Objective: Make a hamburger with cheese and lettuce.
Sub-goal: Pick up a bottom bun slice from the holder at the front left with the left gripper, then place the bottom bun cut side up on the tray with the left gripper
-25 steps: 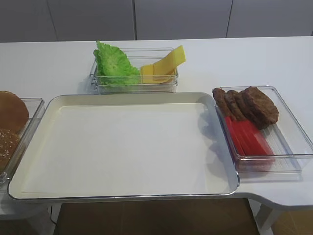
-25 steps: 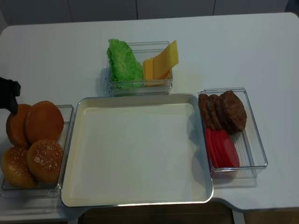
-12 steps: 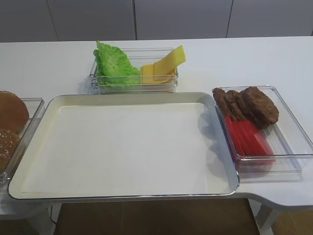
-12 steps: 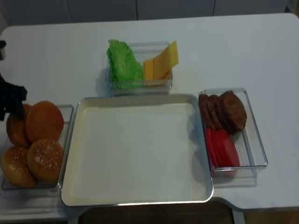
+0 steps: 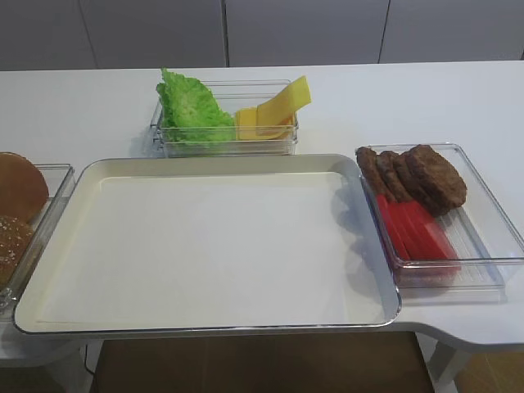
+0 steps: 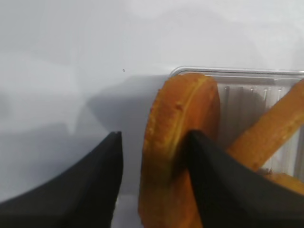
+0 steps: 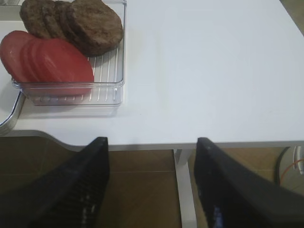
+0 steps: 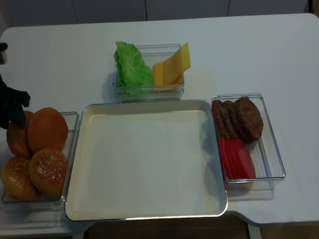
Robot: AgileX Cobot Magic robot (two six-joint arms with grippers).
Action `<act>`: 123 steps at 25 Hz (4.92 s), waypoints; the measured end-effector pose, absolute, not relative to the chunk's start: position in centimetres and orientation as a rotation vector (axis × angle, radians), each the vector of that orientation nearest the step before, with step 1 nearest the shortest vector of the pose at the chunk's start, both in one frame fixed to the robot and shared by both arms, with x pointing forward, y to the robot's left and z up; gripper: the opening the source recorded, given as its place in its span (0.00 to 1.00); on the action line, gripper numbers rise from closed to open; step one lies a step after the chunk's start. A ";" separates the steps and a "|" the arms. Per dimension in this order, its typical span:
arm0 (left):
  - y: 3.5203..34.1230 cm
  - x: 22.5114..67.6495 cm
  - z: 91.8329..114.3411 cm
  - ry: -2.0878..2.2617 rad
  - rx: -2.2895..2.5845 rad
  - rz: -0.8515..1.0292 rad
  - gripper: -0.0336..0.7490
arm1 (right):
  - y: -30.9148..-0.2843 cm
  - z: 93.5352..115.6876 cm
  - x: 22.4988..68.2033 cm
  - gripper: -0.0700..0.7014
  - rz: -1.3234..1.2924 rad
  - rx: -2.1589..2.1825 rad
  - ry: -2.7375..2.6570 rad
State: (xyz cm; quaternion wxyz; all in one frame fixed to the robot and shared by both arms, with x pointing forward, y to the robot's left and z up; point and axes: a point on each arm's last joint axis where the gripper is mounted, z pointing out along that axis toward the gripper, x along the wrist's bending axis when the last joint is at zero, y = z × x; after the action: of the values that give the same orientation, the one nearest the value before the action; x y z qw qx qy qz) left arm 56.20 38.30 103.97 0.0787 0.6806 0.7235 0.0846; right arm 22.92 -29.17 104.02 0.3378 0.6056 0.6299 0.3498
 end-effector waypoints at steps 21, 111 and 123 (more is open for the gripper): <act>38.0 56.2 104.0 2.130 2.042 0.216 0.32 | -29.2 104.0 22.9 0.62 0.911 1.578 1.641; 0.9 48.6 105.3 1.102 2.582 1.193 0.20 | -29.2 104.0 22.9 0.62 0.912 1.577 1.640; 1.0 48.3 104.7 1.248 2.560 1.045 0.20 | -29.2 104.0 22.9 0.62 0.912 1.577 1.640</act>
State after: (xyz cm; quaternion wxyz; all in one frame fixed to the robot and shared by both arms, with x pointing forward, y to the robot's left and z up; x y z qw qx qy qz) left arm 48.32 0.97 104.68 0.0538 0.8427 0.4107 0.3441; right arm 22.93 -29.17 104.03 0.3383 0.6053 0.6296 0.3503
